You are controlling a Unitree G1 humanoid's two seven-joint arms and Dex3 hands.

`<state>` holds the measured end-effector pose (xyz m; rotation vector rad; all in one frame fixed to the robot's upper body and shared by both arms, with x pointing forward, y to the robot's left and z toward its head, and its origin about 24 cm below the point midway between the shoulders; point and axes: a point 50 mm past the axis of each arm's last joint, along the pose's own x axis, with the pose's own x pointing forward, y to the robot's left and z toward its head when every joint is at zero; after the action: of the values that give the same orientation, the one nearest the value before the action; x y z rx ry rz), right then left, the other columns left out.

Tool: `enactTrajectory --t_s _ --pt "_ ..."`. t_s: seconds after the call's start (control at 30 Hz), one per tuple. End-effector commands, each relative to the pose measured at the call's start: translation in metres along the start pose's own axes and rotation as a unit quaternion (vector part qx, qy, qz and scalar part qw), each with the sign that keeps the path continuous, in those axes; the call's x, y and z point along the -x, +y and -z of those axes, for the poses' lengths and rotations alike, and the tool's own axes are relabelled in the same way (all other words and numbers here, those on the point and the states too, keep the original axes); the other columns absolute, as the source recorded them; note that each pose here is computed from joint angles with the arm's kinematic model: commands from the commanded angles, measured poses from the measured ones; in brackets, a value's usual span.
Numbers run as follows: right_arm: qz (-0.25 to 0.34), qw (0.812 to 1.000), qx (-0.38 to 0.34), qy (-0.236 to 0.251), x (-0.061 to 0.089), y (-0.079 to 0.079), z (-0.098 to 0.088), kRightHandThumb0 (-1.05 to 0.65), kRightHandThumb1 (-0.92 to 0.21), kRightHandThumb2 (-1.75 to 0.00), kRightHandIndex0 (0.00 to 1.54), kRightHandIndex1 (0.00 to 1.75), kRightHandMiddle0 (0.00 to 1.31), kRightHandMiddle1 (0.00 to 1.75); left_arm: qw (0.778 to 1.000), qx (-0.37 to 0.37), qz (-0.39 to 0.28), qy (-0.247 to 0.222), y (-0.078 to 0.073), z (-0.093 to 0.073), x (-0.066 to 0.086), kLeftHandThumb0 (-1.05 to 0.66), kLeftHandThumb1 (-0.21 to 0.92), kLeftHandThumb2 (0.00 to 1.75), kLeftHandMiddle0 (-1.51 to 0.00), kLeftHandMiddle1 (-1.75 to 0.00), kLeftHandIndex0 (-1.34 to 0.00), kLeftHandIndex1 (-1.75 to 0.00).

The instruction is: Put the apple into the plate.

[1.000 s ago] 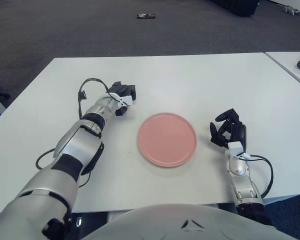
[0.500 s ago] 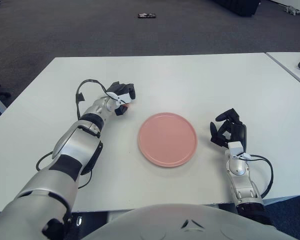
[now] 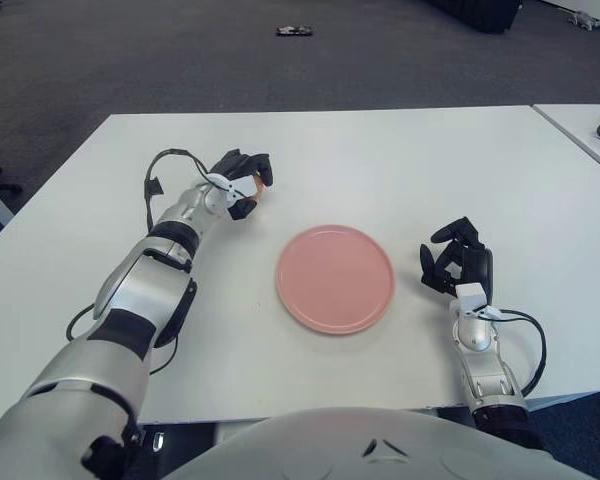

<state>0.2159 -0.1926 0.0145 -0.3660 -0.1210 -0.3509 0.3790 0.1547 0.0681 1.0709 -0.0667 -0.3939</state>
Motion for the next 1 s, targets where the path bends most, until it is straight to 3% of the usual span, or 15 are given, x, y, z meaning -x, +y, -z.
enactTrajectory --t_s 0.0,0.3,0.73,0.97 --pt "0.004 1.000 -0.004 -0.006 -0.004 0.000 -0.002 -0.43 -0.49 -1.11 0.87 1.74 0.48 1.75 0.999 -0.009 -0.030 -0.035 0.021 -0.011 -0.004 0.00 -0.06 1.69 -0.96 -1.57 -0.67 -1.75" --pt "0.001 1.000 -0.004 -0.007 -0.004 0.001 -0.002 -0.43 -0.49 -1.11 0.86 1.75 0.48 1.75 0.994 -0.026 -0.051 -0.096 0.026 -0.024 0.002 0.00 -0.07 1.69 -0.96 -1.56 -0.67 -1.75" --pt "-0.002 1.000 -0.002 -0.009 -0.004 0.002 -0.003 -0.43 -0.48 -1.11 0.87 1.75 0.48 1.75 0.983 0.004 -0.063 -0.172 0.023 -0.041 0.012 0.00 -0.07 1.69 -0.96 -1.57 -0.67 -1.75" --pt "-0.001 1.000 -0.002 -0.012 -0.003 0.003 -0.003 -0.43 -0.49 -1.11 0.88 1.75 0.48 1.75 0.967 0.010 -0.060 -0.248 0.013 -0.063 0.029 0.00 -0.07 1.69 -0.97 -1.56 -0.67 -1.75"
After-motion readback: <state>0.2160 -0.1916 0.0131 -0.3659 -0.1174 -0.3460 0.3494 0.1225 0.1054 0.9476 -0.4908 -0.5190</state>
